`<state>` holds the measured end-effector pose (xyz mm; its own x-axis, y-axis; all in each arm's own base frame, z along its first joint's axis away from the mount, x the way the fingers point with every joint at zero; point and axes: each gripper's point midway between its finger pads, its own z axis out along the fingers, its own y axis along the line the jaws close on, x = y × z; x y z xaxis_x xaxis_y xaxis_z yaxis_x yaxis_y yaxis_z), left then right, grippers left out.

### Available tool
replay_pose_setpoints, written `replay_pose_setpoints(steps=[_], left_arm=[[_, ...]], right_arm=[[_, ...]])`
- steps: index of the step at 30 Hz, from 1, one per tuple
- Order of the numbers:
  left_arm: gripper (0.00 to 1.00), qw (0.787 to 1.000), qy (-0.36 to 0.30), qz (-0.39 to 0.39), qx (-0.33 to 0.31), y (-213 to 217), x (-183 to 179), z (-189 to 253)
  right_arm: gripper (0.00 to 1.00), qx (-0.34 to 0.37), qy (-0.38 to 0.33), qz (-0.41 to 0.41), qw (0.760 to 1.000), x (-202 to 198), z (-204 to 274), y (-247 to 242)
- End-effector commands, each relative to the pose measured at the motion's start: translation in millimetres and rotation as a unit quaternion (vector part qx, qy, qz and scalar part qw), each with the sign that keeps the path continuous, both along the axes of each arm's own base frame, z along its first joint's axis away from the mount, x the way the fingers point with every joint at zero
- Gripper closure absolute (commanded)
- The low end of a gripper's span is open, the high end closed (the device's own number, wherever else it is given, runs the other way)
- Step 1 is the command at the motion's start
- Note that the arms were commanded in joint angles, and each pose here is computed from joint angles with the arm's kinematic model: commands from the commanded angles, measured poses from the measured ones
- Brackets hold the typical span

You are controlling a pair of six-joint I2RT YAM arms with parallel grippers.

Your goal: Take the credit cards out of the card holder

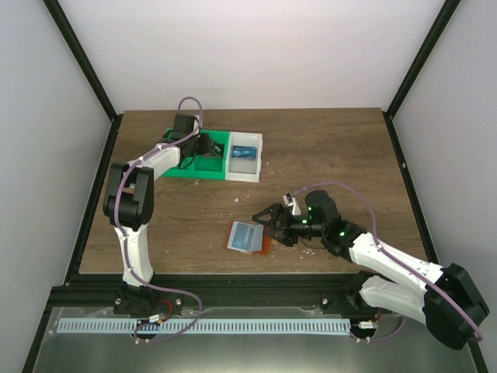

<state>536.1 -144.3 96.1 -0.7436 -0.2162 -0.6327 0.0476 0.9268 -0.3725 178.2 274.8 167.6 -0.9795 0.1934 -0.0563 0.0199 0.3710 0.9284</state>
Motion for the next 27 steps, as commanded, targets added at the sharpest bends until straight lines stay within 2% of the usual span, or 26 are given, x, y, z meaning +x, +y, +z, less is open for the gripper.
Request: replay_pose_setpoints(steps=[1,4,7,17,20,24,27], left_arm=[[1.0,1.0,-0.008,0.003,0.003,2,10,3],[0.99,1.0,-0.006,0.002,0.004,2,11,0],[0.87,1.0,-0.01,0.011,0.012,6,13,6],[0.71,0.998,-0.032,0.045,0.005,15,12,43],[0.58,0.999,-0.022,0.025,-0.024,4,1,53],[0.49,0.996,-0.017,-0.023,-0.08,-14,-28,74],[0.46,0.993,-0.01,-0.046,-0.107,-22,-59,86]], right_arm=[[0.0,0.003,-0.003,0.006,1.0,-1,0,1],[0.0,0.003,-0.001,0.005,1.0,-1,0,1],[0.0,0.003,-0.001,0.004,1.0,-1,0,0],[0.0,0.001,0.004,0.007,1.0,-3,-5,0],[0.0,-0.002,-0.002,0.013,1.0,-4,-6,0],[0.01,-0.022,0.0,0.018,1.0,-3,-9,0],[0.07,-0.031,0.0,0.021,0.999,-2,-10,3]])
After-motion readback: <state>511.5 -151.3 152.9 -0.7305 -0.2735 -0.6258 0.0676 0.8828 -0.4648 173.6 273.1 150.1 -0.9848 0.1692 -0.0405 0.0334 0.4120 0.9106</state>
